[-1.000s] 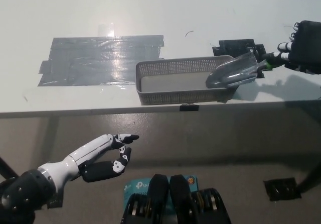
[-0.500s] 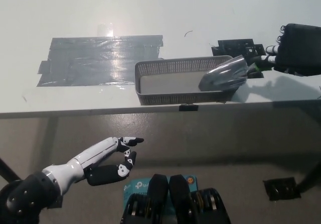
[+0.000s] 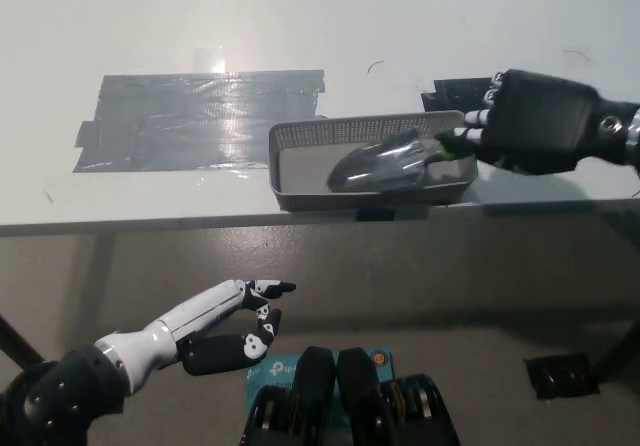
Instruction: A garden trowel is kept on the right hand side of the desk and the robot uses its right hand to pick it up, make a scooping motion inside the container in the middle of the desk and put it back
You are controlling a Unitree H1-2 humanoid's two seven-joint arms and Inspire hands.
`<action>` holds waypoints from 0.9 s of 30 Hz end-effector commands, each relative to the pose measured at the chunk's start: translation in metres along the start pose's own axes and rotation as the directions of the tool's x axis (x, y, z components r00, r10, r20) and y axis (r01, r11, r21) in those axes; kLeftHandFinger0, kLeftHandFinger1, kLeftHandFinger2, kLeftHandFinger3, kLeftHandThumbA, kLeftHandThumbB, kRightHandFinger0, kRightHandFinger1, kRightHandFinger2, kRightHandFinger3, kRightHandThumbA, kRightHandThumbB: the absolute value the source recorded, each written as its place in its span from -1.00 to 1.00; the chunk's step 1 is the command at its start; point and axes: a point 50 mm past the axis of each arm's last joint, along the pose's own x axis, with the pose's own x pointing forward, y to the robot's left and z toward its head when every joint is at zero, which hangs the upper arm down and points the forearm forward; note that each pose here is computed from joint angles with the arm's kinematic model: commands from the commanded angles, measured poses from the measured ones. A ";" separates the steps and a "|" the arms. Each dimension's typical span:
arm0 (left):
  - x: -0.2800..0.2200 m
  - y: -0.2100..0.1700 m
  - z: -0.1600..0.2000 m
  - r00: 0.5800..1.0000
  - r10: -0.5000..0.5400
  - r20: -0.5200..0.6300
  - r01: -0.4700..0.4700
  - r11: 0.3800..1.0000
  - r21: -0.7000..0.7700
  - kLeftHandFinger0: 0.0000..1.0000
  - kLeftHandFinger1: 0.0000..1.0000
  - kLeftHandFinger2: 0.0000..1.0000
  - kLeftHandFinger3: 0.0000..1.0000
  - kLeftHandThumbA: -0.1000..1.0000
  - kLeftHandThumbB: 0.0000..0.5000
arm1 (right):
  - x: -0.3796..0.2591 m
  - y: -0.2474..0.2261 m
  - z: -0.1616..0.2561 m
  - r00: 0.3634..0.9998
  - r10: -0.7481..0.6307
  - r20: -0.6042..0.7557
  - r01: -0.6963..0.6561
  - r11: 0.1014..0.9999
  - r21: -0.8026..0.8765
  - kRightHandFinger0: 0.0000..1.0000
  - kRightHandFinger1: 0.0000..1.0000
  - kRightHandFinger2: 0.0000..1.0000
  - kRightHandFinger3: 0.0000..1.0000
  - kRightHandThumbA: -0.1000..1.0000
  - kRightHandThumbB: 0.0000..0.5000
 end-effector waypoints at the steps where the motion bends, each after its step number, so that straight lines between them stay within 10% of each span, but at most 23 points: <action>1: 0.001 0.006 0.009 0.999 -0.009 0.035 0.007 0.999 0.049 1.00 1.00 1.00 1.00 0.81 -0.28 | 0.010 -0.004 0.002 0.999 -0.029 -0.015 0.030 0.997 0.071 -1.00 -1.00 -0.71 -1.00 -1.00 -1.00; 11: 0.003 -0.001 0.007 0.999 -0.030 0.036 0.029 0.999 0.035 1.00 1.00 1.00 1.00 0.87 -0.12 | 0.025 0.026 0.030 0.996 0.016 -0.085 0.005 0.971 0.238 -1.00 -0.99 -0.30 -0.96 -1.00 -1.00; 16: 0.002 -0.009 0.004 0.998 -0.046 0.041 0.045 0.999 0.024 1.00 1.00 1.00 1.00 0.83 -0.13 | 0.033 0.043 0.047 0.976 -0.007 -0.216 0.098 0.904 0.416 -1.00 -1.00 -0.65 -0.99 -1.00 -1.00; 20: 0.003 -0.015 0.002 0.998 -0.060 0.034 0.060 0.998 0.013 1.00 1.00 1.00 1.00 0.81 -0.20 | 0.036 0.046 0.049 0.952 -0.024 -0.305 0.175 0.859 0.480 -1.00 -0.72 0.07 -0.68 -1.00 -0.91; 21: 0.003 -0.016 0.002 0.998 -0.064 0.026 0.064 0.998 0.015 1.00 1.00 1.00 1.00 0.81 -0.22 | 0.039 0.040 0.045 0.947 -0.026 -0.321 0.189 0.853 0.486 -1.00 -0.58 0.24 -0.32 -1.00 -1.00; 27: 0.001 -0.024 -0.004 0.997 -0.075 0.010 0.075 0.997 -0.006 1.00 1.00 1.00 1.00 0.78 -0.27 | 0.047 0.016 0.031 0.917 -0.108 -0.383 0.301 0.819 0.488 -1.00 -0.57 0.26 -0.06 -1.00 -0.93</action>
